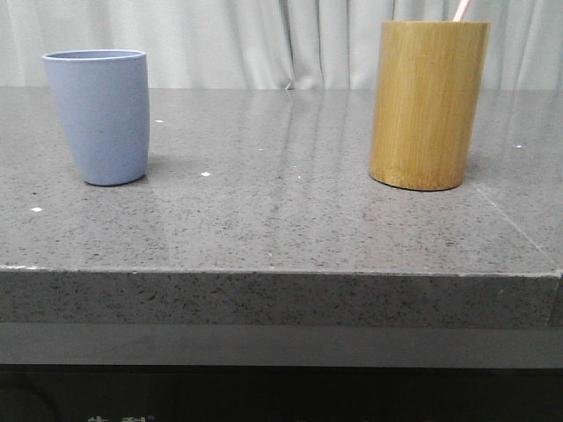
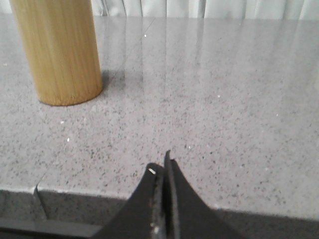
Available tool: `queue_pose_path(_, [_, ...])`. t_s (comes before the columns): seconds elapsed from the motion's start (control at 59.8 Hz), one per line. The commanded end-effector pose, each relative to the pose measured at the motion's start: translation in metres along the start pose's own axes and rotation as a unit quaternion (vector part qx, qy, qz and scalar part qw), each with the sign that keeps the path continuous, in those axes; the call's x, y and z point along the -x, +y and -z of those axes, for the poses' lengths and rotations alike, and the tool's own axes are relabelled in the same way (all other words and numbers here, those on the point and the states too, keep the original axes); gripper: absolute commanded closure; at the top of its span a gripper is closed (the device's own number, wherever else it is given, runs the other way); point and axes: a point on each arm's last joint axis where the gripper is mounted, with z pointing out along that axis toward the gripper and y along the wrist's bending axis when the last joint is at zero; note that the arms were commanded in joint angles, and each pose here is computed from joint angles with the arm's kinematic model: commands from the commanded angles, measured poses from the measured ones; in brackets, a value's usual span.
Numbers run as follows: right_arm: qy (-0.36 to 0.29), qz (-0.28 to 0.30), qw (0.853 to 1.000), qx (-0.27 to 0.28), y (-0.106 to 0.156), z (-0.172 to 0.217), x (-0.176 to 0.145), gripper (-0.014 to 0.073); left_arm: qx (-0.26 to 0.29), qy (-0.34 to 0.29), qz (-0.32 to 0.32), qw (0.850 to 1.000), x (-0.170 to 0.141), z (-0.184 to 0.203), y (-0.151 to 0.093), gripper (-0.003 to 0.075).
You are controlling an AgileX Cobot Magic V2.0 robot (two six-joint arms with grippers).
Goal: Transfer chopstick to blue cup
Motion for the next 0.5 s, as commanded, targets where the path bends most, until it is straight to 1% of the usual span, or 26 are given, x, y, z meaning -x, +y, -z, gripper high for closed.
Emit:
queue_pose_path(0.0, [-0.084, -0.006, 0.996, -0.004, -0.001, 0.003, 0.017, 0.0696, 0.005, -0.058, 0.005, 0.998, 0.008, 0.002, 0.001, 0.0739])
queue_pose_path(0.05, [-0.100, -0.017, 0.995, -0.004, -0.001, 0.004, 0.022, 0.0696, 0.006, -0.073, 0.009, 0.997, 0.011, 0.003, 0.001, 0.0739])
queue_pose_path(0.084, [-0.111, -0.026, 0.993, -0.002, 0.000, 0.006, 0.027, 0.0696, 0.007, -0.096, 0.022, 0.995, 0.016, 0.003, 0.002, 0.0739])
queue_pose_path(0.184, [-0.140, -0.037, 0.990, 0.003, 0.001, 0.013, 0.048, 0.0696, 0.013, -0.170, 0.064, 0.983, 0.036, 0.009, 0.004, 0.0739])
queue_pose_path(0.268, [-0.153, -0.034, 0.988, 0.010, 0.004, 0.022, 0.070, 0.0696, 0.010, -0.206, 0.071, 0.976, 0.060, 0.016, 0.004, 0.0739])
queue_pose_path(0.368, [-0.149, -0.022, 0.988, 0.017, 0.008, 0.034, 0.102, 0.0696, -0.002, -0.203, 0.067, 0.977, 0.092, 0.025, 0.001, 0.0739])
queue_pose_path(0.485, [-0.109, -0.013, 0.994, 0.023, 0.012, 0.036, 0.136, 0.0696, -0.014, -0.148, 0.051, 0.988, 0.129, 0.022, -0.003, 0.0739])
